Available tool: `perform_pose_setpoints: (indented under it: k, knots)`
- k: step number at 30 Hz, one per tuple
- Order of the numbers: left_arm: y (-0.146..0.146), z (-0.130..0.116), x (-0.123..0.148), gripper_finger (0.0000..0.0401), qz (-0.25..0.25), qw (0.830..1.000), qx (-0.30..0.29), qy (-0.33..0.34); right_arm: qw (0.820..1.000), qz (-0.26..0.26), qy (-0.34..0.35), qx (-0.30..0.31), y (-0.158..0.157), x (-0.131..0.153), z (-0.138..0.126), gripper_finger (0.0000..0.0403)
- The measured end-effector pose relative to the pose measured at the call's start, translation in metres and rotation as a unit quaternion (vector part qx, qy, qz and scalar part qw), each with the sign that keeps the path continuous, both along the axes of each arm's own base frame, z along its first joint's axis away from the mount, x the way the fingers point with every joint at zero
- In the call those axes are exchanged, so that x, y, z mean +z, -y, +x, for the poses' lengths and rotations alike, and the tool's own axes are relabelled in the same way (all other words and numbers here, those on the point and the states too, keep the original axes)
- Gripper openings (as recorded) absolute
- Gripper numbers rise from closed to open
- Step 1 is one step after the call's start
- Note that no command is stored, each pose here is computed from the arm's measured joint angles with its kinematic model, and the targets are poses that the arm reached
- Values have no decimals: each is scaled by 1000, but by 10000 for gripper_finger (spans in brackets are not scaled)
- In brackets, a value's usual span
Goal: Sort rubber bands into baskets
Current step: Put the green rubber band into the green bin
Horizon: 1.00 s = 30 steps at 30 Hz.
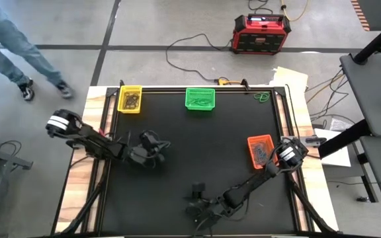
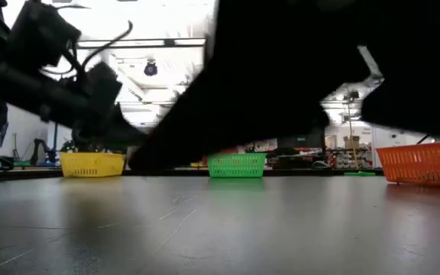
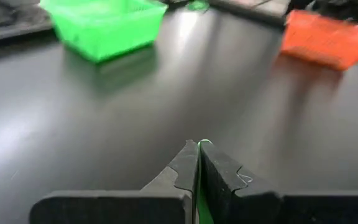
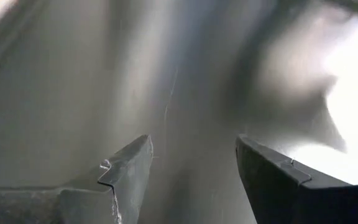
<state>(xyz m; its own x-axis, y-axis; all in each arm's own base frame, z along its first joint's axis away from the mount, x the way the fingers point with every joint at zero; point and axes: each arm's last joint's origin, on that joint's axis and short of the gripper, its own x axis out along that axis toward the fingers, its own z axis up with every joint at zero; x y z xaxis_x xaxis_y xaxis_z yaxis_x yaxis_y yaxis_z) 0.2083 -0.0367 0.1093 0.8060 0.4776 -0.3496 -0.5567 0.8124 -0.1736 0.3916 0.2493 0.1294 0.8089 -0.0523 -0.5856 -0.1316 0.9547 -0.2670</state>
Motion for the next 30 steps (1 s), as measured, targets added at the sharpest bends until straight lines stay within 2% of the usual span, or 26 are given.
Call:
perform_pose_setpoints:
  k: [3, 8, 10, 13, 15, 16, 19, 22, 26, 30]
  knots:
    - [-2, 1, 13, 0, 7, 1000, -24, 19, 999, -12, -38, -11, 0, 8, -7, 224]
    - [-9, 7, 32, 0, 7, 997, -60, 45, 997, -27, -56, -52, 2, 34, -20, 224]
    - [-13, 14, 40, 0, 22, 996, -64, 50, 995, -49, -64, -67, 4, 44, -30, 224]
    - [-29, 27, 51, 0, 49, 997, -44, 41, 982, -123, -54, -137, 12, 67, -55, 224]
    - [-45, 40, 61, 0, 54, 997, -36, 36, 969, -160, -42, -182, 20, 86, -75, 224]
    - [-54, 46, 65, 0, 53, 997, -32, 34, 966, -162, -35, -199, 25, 96, -83, 224]
    - [-84, 66, 78, 0, 56, 998, -7, 23, 961, -145, -21, -234, 38, 123, -103, 224]
    - [-120, 82, 84, 0, 51, 999, 15, 2, 962, -125, -8, -244, 50, 141, -116, 224]
    - [-171, 103, 91, 0, -1, 998, 38, -53, 961, -130, -10, -243, 61, 145, -126, 224]
    - [-207, 123, 90, 0, -37, 985, 62, -158, 957, -132, -21, -257, 74, 137, -129, 224]
